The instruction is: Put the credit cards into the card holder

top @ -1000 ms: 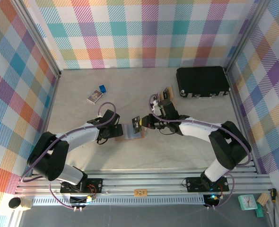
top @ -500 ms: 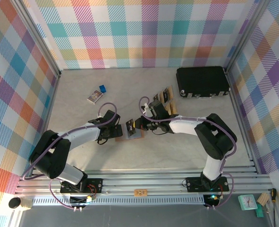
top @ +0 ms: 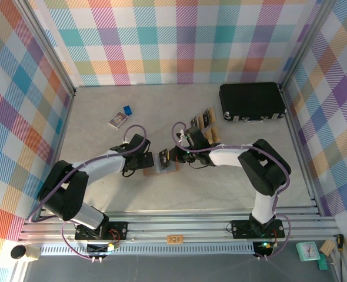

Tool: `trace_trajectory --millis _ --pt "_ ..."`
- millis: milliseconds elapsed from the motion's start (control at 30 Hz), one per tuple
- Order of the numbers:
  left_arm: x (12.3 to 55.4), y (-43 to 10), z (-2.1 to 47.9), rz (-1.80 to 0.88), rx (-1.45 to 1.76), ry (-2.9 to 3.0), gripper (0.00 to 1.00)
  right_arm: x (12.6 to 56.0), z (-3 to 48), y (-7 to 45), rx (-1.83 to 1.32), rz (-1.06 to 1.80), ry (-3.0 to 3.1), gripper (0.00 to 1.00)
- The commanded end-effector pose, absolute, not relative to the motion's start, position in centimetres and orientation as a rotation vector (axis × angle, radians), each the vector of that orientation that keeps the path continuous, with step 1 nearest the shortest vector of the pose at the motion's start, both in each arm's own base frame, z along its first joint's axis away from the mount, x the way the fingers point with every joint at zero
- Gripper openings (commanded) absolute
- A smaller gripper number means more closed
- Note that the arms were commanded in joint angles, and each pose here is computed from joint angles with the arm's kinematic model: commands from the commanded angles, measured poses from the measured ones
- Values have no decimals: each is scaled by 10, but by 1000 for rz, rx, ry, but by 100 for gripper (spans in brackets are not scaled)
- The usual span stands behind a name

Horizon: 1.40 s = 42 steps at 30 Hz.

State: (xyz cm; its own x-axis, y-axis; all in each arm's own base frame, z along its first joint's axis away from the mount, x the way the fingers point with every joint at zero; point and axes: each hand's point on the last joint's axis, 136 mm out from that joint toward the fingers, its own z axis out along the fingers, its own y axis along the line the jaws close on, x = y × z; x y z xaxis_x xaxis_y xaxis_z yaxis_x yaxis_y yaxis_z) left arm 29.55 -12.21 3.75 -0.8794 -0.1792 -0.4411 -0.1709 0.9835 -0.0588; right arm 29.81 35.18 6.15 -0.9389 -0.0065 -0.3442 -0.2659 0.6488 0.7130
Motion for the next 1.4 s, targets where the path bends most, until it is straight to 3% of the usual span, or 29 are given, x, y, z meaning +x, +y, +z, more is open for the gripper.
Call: trace_trajectory --millis 0,633,1367 --pt "294 -130 47 -68 -223 2678 100 298 68 351 -221 1187 2528 0" --pt "271 -117 27 -42 -285 2713 100 303 95 354 -218 1245 2448 0" --pt "266 -108 14 33 -295 2735 100 310 73 364 -180 1326 2407 0"
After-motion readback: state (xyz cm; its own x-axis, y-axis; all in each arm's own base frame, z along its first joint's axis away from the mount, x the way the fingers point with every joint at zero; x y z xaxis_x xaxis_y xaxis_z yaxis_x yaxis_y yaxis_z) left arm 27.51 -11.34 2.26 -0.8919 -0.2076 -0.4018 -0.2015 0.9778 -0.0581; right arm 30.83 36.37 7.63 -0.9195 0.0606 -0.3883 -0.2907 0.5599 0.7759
